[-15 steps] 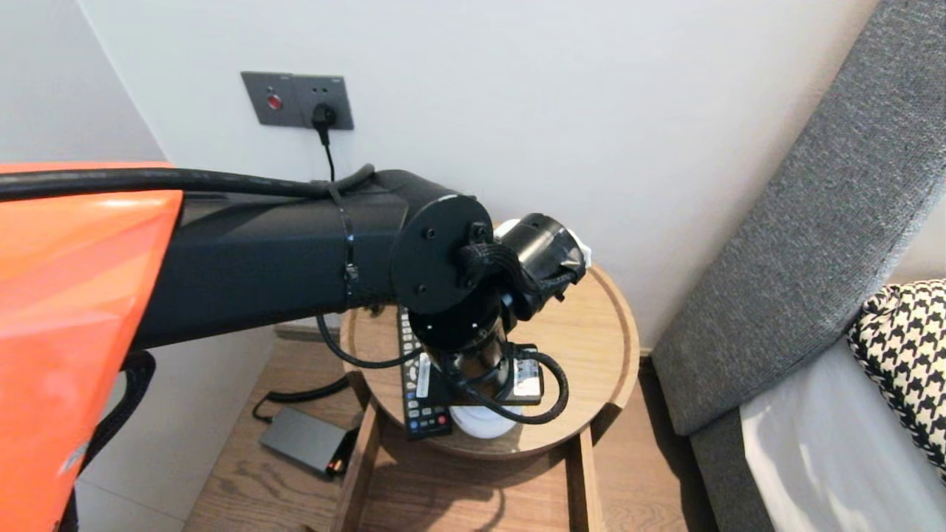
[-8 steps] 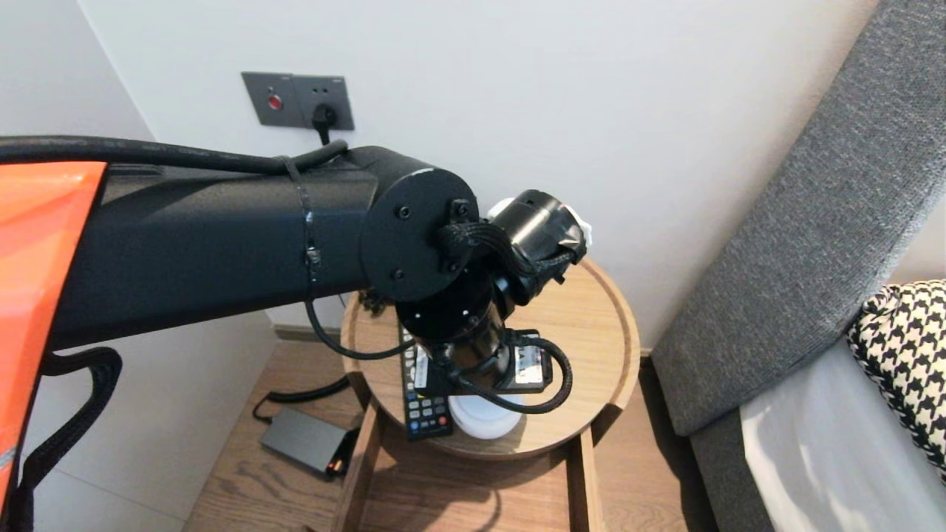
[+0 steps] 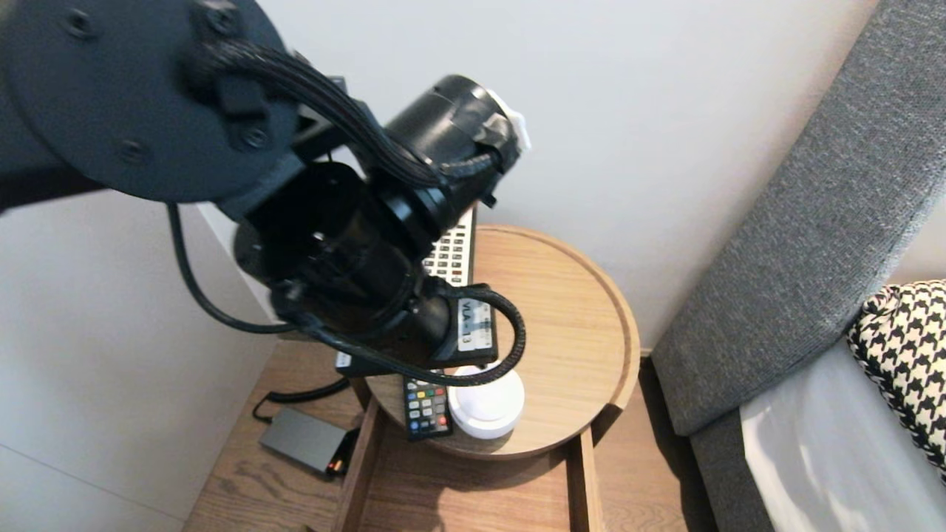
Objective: Close the nightstand drawer
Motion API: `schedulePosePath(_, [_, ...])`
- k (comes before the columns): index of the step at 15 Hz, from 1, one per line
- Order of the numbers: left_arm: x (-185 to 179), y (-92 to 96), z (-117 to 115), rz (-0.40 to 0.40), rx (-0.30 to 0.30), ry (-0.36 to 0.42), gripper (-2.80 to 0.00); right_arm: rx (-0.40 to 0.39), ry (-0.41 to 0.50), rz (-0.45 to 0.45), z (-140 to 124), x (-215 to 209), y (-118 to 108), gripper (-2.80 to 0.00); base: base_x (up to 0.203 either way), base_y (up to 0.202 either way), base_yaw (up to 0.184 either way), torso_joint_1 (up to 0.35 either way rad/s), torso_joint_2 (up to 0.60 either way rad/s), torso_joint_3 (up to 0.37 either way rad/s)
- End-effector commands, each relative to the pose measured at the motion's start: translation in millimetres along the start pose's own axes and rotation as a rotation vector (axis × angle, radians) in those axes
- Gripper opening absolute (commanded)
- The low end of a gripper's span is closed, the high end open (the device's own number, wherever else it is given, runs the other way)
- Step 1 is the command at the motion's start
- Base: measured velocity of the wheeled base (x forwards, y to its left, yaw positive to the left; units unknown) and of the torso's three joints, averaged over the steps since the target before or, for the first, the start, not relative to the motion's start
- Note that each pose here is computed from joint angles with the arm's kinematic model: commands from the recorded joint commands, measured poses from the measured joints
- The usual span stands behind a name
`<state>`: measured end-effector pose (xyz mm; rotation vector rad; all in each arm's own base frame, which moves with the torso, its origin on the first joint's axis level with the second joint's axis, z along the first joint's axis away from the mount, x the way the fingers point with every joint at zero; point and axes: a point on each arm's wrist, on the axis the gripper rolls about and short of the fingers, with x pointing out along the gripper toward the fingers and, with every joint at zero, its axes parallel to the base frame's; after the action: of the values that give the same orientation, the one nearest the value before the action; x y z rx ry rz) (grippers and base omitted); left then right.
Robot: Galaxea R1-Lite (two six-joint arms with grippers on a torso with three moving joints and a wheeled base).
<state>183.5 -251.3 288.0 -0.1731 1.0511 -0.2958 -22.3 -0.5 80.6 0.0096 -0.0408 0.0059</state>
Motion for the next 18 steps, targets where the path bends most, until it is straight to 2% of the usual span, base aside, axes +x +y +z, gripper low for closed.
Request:
schedulePosePath(1, [-75,40.8,-9,-0.103,-0.060,-0.016,-2.80,0.000,0.026,0.000,-7,2,0,-2.80,0.000,0.000,0.000,0.000,0.00,0.000])
schedulePosePath(3, [-108,73.9,-30,-0.116,-0.080,0.040,-2.80,0.000,0.026,0.000,-7,2,0,-2.80,0.000,0.000,0.000,0.000,0.00,0.000])
schedulePosePath(6, [-112,117.8,-75,-0.046,-0.070,0.150,-2.80,0.000,0.026,0.000,-7,2,0,-2.80,0.000,0.000,0.000,0.000,0.00,0.000])
schedulePosePath(8, [-110,144.4,-106,-0.026,-0.034,0.206,-2.80,0.000,0.026,0.000,-7,2,0,-2.80,0.000,0.000,0.000,0.000,0.00,0.000])
schedulePosePath(10, [-104,159.9,-127,-0.013,0.013,0.260,-2.80,0.000,0.026,0.000,-7,2,0,-2.80,0.000,0.000,0.000,0.000,0.00,0.000])
schedulePosePath(12, [-95,164.0,-139,0.003,0.077,0.316,-2.80,0.000,0.026,0.000,-7,2,0,-2.80,0.000,0.000,0.000,0.000,0.00,0.000])
schedulePosePath(14, [-86,162.1,-148,-0.002,0.166,0.358,-2.80,0.000,0.026,0.000,-7,2,0,-2.80,0.000,0.000,0.000,0.000,0.00,0.000])
schedulePosePath(16, [-71,158.0,-154,-0.005,0.228,0.383,-2.80,0.000,0.026,0.000,-7,2,0,-2.80,0.000,0.000,0.000,0.000,0.00,0.000])
schedulePosePath(18, [-60,153.1,-158,-0.020,0.260,0.387,-2.80,0.000,0.026,0.000,-7,2,0,-2.80,0.000,0.000,0.000,0.000,0.00,0.000])
